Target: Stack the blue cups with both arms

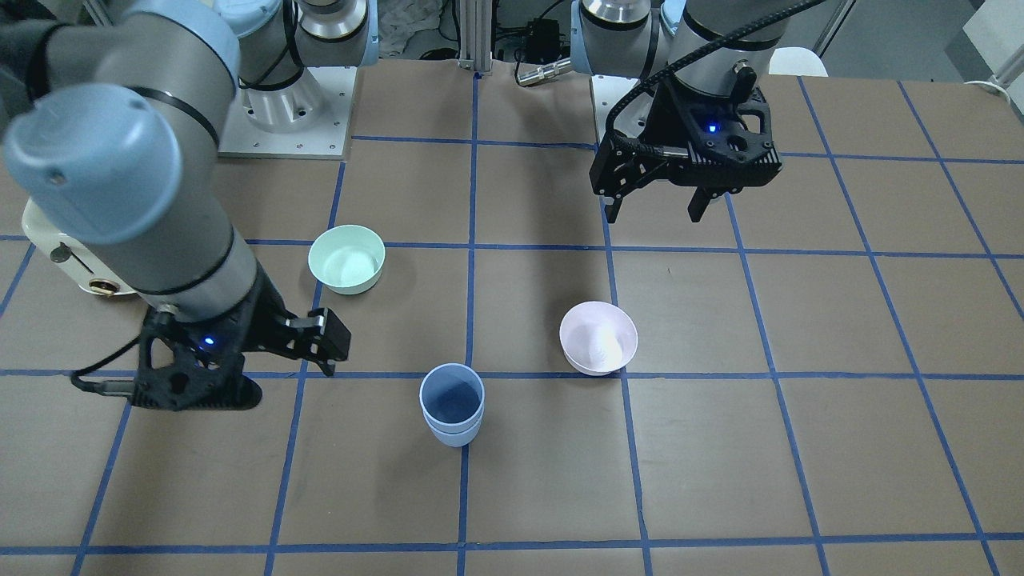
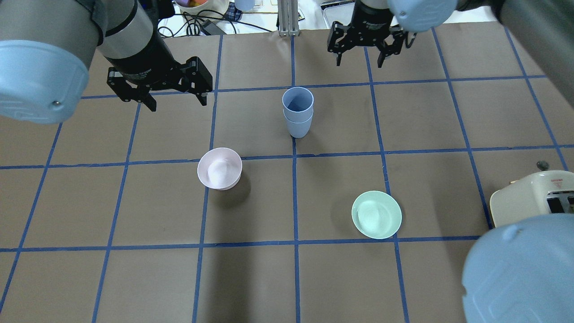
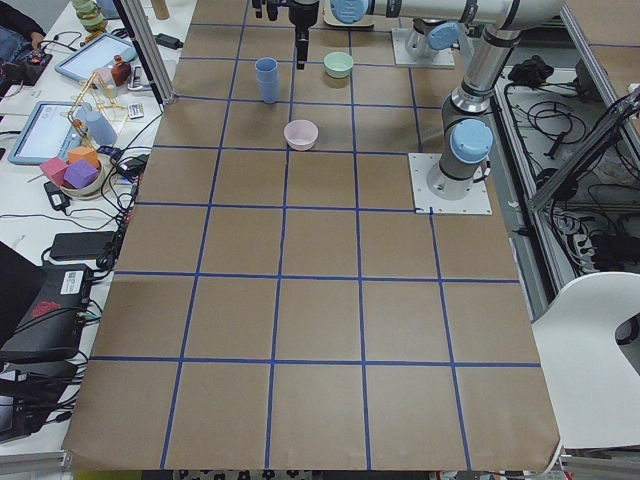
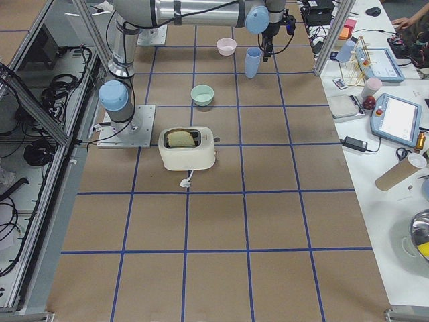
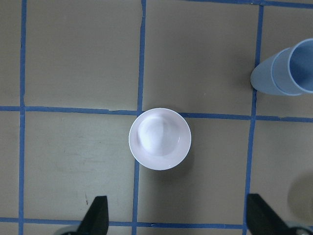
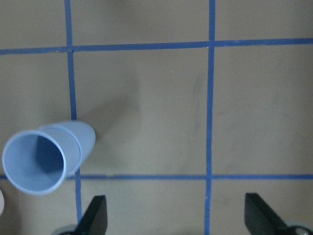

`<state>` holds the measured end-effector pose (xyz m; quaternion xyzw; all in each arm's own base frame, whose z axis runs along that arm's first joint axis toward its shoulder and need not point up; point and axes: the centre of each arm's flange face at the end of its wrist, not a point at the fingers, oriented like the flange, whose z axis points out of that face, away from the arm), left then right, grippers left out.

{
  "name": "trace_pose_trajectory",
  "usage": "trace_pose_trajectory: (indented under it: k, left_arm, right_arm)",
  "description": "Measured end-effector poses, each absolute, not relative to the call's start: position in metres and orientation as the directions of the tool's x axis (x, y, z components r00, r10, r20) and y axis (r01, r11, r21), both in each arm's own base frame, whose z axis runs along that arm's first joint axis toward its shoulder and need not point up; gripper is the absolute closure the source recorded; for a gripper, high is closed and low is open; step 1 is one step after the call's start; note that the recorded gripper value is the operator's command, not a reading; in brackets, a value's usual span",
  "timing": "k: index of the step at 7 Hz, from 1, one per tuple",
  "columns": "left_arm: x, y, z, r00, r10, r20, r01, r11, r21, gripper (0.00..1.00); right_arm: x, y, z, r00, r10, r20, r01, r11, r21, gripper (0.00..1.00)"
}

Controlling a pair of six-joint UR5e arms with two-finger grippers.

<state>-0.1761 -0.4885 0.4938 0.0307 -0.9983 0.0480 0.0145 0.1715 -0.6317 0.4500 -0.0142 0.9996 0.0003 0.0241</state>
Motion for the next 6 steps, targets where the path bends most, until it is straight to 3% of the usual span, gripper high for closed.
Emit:
trace_pose_trajectory:
  k: [3,6]
  left_arm:
    - [-0.176,-0.488,0.494,-0.998,-0.06,0.032,-0.063,0.994,-0.095,0.0]
    - [-0.176,-0.488,0.494,-0.998,-0.06,0.031,-0.063,0.993,-0.095,0.0]
  right_arm:
    - [0.137,-0.548,0.509,-0.989,-0.137,-0.047,-0.138,0.99,0.017,0.0]
    - [0.12,-0.543,0.512,-0.992,-0.117,-0.047,-0.117,0.993,0.009,0.0]
